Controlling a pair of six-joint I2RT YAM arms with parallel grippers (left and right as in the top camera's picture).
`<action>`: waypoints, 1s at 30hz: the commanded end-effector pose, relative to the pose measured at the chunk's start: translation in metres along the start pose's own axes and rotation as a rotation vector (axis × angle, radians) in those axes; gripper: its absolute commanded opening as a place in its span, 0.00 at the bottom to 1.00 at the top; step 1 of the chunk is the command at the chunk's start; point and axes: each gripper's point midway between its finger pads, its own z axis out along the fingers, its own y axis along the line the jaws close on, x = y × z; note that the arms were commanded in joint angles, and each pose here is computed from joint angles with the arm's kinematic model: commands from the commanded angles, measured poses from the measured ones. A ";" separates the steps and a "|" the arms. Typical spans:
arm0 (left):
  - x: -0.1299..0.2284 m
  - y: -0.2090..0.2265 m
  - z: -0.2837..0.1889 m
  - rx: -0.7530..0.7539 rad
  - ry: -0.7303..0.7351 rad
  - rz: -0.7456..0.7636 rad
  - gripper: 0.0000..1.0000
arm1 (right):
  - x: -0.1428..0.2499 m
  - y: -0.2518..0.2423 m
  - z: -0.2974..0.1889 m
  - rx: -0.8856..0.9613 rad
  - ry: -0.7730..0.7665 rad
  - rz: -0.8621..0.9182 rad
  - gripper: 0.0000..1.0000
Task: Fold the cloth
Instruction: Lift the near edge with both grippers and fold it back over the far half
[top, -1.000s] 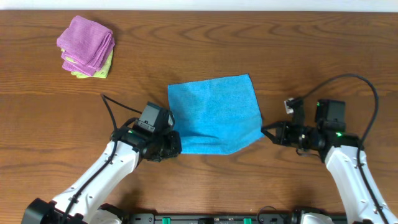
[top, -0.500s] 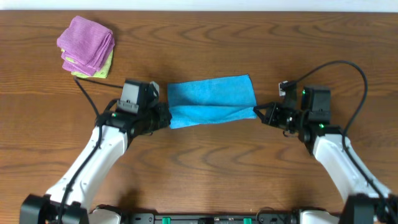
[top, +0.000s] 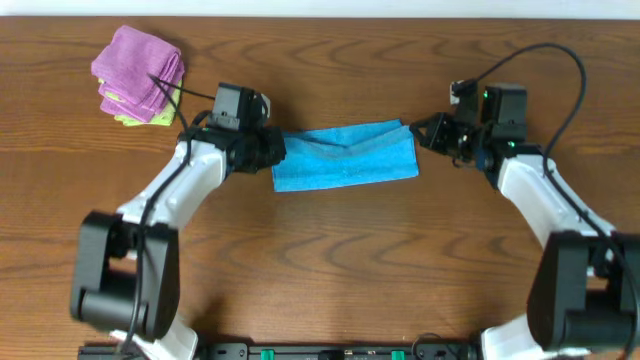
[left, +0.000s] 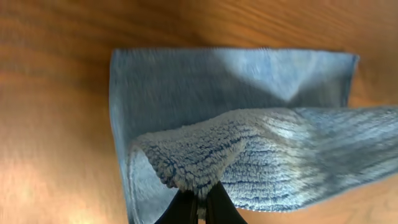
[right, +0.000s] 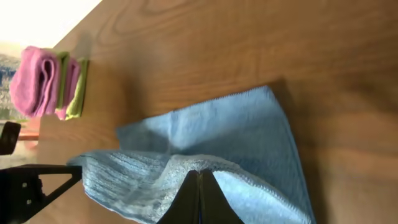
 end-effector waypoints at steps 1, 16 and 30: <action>-0.023 0.005 0.007 -0.004 -0.021 0.020 0.06 | -0.009 -0.002 0.013 0.008 0.002 0.005 0.01; -0.060 0.016 0.015 0.035 -0.029 -0.006 0.06 | -0.029 -0.007 0.049 0.017 0.004 0.003 0.02; -0.013 0.025 0.013 0.002 0.161 -0.010 0.06 | 0.020 -0.030 0.041 0.120 0.191 0.071 0.02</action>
